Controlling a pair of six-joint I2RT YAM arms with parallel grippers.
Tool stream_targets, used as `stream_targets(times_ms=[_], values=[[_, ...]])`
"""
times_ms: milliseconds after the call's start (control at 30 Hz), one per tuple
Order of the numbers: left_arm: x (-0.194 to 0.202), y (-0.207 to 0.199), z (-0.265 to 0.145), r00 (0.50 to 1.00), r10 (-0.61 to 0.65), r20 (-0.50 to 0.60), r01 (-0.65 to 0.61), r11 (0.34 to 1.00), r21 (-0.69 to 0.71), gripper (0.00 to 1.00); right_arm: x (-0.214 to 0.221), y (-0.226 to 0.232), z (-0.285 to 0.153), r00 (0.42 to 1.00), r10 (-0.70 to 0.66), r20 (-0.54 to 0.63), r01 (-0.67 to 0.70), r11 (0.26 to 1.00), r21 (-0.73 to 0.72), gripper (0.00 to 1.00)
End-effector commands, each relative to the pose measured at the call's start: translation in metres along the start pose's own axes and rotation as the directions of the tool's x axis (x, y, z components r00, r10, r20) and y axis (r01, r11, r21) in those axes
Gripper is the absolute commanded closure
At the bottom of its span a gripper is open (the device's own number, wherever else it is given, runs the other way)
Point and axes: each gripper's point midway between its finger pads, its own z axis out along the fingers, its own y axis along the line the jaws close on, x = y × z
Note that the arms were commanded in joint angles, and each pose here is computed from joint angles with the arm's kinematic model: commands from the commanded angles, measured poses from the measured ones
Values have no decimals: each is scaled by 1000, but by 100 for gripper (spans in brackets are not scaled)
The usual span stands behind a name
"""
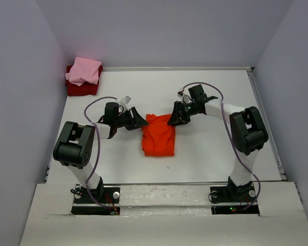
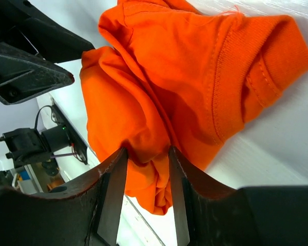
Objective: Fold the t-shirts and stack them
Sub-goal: Smooth out wrinkles on the folded tshirt
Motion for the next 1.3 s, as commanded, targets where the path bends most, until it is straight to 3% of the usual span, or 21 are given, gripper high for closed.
stream_targets(times_ms=[0, 100, 133, 233, 333, 767, 900, 933, 1033, 1067, 1267], values=[[-13, -20, -1, 998, 51, 31, -54, 996, 70, 44, -18, 25, 3, 997, -66, 43, 69, 996, -56, 58], [-14, -22, -2, 998, 55, 34, -57, 995, 76, 44, -17, 28, 7, 998, -61, 36, 63, 996, -60, 67], [-15, -24, -2, 998, 56, 34, -59, 995, 81, 45, -18, 27, 8, 998, -56, 37, 58, 997, -58, 81], [-16, -27, -3, 997, 63, 33, -65, 993, 94, 47, -19, 27, 8, 998, -47, 40, 49, 997, -55, 100], [-17, -30, -4, 997, 68, 35, -71, 992, 100, 50, -19, 27, 7, 998, -49, 44, 51, 997, -52, 100], [-7, -35, -5, 997, 76, -11, -74, 986, 149, 81, -20, 28, 5, 997, -51, 53, 54, 997, -46, 100], [-3, -33, -5, 997, 75, -24, -71, 987, 147, 82, -20, 28, 5, 997, -51, 55, 53, 998, -44, 100], [-3, -32, -5, 997, 77, -26, -73, 987, 143, 81, -20, 28, 5, 997, -48, 54, 51, 998, -43, 100], [-1, -27, -5, 995, 95, -37, -90, 989, 118, 47, -17, 31, 7, 997, -54, 46, 56, 997, -49, 100], [0, -23, -6, 994, 96, -41, -92, 991, 100, 43, -17, 31, 7, 997, -54, 46, 56, 997, -49, 100], [1, -9, -12, 983, 177, -56, -177, 984, 14, 41, -16, 32, 6, 997, -56, 44, 58, 997, -49, 100]])
